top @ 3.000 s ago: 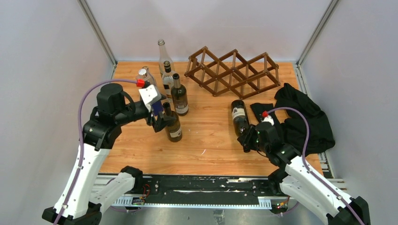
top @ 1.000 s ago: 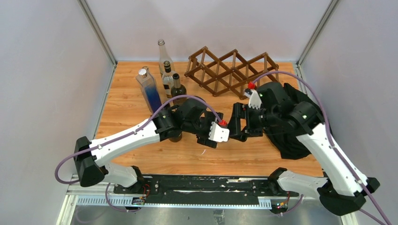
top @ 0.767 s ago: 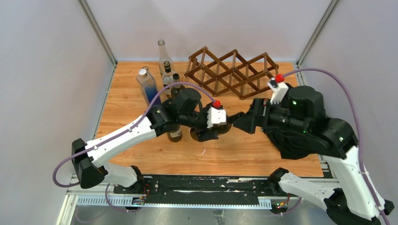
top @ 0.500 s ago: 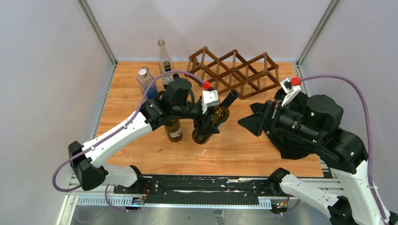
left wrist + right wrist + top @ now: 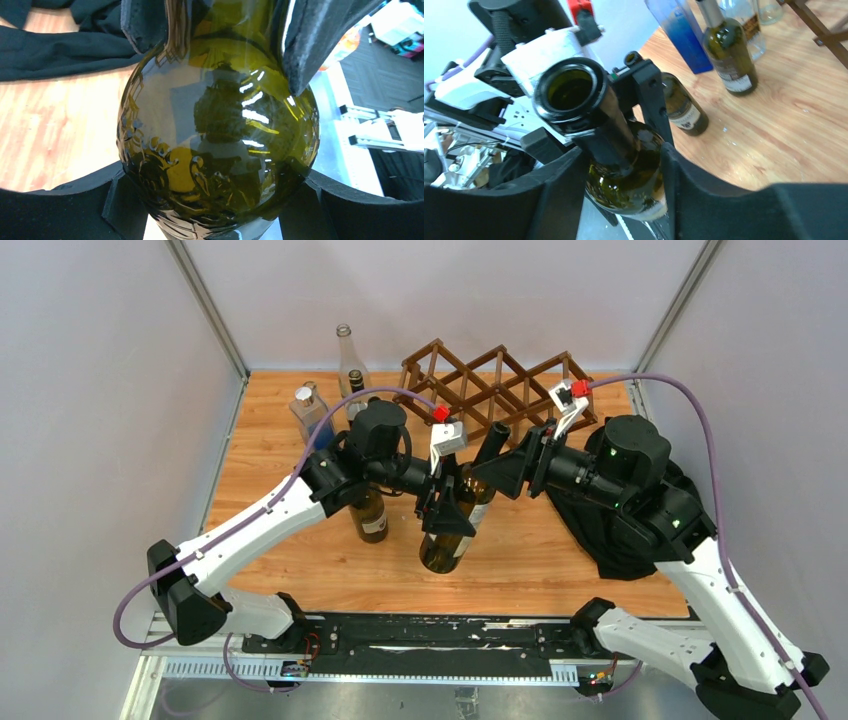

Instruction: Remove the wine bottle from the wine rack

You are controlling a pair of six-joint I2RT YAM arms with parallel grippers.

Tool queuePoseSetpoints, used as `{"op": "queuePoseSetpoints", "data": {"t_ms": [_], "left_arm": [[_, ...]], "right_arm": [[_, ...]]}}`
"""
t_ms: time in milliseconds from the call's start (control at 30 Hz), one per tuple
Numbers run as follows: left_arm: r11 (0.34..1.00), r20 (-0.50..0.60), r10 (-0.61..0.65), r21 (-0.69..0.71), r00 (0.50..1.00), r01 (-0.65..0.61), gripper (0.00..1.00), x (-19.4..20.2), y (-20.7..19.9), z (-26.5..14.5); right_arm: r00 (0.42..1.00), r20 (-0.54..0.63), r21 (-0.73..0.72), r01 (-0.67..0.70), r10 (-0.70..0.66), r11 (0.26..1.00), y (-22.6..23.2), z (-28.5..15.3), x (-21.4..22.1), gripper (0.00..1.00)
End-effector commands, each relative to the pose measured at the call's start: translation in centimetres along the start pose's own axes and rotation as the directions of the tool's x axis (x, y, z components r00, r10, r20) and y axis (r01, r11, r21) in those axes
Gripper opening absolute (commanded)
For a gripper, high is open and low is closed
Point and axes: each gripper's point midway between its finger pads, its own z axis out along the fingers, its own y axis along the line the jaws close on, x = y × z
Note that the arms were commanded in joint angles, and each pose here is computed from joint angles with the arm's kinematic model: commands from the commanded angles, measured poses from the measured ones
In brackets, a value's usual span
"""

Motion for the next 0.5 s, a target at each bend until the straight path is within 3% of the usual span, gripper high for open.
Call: {"op": "queuePoseSetpoints", "data": {"t_ms": [0, 200, 333, 433, 467], "left_arm": [[0.989, 0.099, 0.064, 0.128, 0.993, -0.076, 0.0, -3.6, -3.3, -0.8], [0.988, 0.092, 0.061, 0.134, 0.994, -0.073, 0.0, -3.3, -3.2, -1.0], [0.989, 0.085, 0.058, 0.134, 0.995, -0.069, 0.01, -3.1, -3.1, -1.1], [0.99, 0.064, 0.045, 0.128, 0.997, -0.053, 0.16, -2.8, -2.9, -1.1], [0.991, 0.052, 0.039, 0.124, 0.998, -0.046, 0.23, -2.5, -2.7, -1.1]], "right_arm": [[0.998, 0.044, -0.105, 0.044, -0.039, 0.994, 1.5, 0.7, -0.5, 0.53], [0.999, 0.032, -0.152, 0.046, -0.041, 0.987, 1.8, 1.2, 0.1, 0.35], [0.999, 0.026, -0.157, 0.047, -0.044, 0.987, 1.8, 1.2, 0.4, 0.17], [0.999, 0.017, -0.154, 0.036, -0.034, 0.987, 1.7, 1.2, 0.5, 0.0], [0.999, 0.01, -0.153, 0.033, -0.032, 0.988, 1.8, 1.2, 0.6, 0.0]]}}
